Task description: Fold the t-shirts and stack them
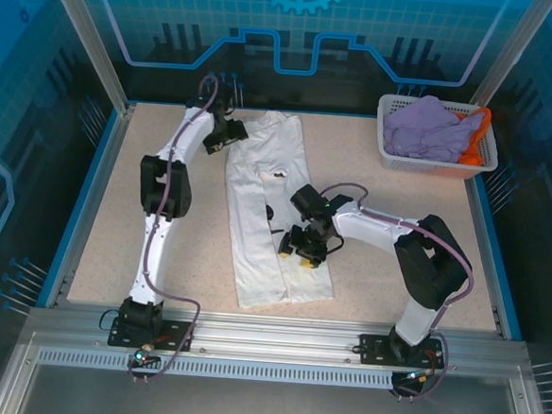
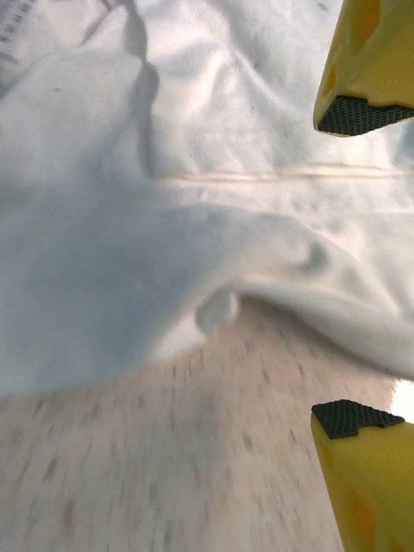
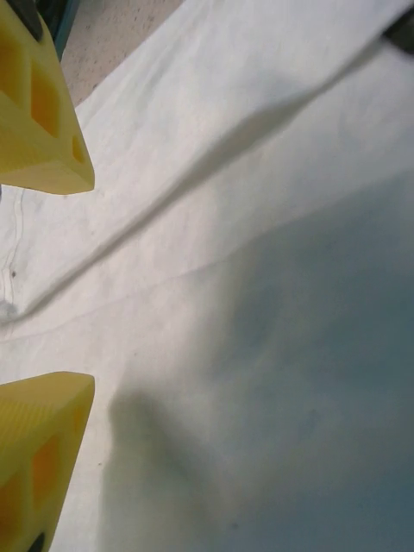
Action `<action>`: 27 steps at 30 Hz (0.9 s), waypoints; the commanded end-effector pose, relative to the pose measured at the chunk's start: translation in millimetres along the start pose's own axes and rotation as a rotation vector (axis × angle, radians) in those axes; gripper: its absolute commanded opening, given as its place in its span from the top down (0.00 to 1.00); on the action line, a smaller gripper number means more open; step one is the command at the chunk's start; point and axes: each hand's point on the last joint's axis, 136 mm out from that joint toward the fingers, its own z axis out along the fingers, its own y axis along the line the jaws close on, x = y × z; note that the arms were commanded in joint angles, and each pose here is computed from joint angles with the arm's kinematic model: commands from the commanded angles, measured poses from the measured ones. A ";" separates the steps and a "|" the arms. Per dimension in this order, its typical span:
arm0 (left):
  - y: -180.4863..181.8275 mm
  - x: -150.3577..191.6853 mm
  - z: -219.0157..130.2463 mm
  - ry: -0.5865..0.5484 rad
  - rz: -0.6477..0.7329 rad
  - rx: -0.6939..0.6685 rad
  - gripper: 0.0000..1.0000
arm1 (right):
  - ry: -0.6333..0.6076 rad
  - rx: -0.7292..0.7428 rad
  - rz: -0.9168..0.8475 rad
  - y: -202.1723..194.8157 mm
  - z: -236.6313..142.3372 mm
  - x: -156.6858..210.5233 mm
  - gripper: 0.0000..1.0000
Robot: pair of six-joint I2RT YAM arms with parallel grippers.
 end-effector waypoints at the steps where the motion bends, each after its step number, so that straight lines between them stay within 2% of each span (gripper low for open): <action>1: 4.7 -17.1 -62.8 -0.098 0.088 -0.038 0.25 | -0.050 0.039 -0.033 -3.6 -20.8 -0.5 0.43; 5: -9.0 4.0 -51.3 -0.065 0.177 -0.064 0.40 | -0.054 -0.047 -0.146 26.9 -23.2 4.2 0.51; 9: -30.8 29.0 -14.2 0.021 0.201 -0.014 0.54 | 0.005 -0.246 -0.234 76.9 -10.2 10.6 0.65; 12: -30.7 32.5 13.3 0.039 0.207 -0.022 0.59 | 0.046 -0.288 -0.256 99.9 1.4 10.4 0.71; 16: -18.4 27.8 44.1 0.019 0.245 -0.072 0.60 | 0.107 -0.247 -0.297 123.7 23.2 15.4 0.73; 20: -5.6 19.0 62.6 0.016 0.238 -0.088 0.60 | 0.171 -0.232 -0.259 137.0 53.9 26.6 0.77; 23: 4.6 9.6 67.4 0.012 0.222 -0.094 0.59 | 0.217 -0.214 -0.234 146.7 74.6 35.7 0.77; 27: 12.3 -8.3 63.3 -0.014 0.162 -0.062 0.53 | 0.263 -0.225 -0.221 170.5 95.5 42.5 0.78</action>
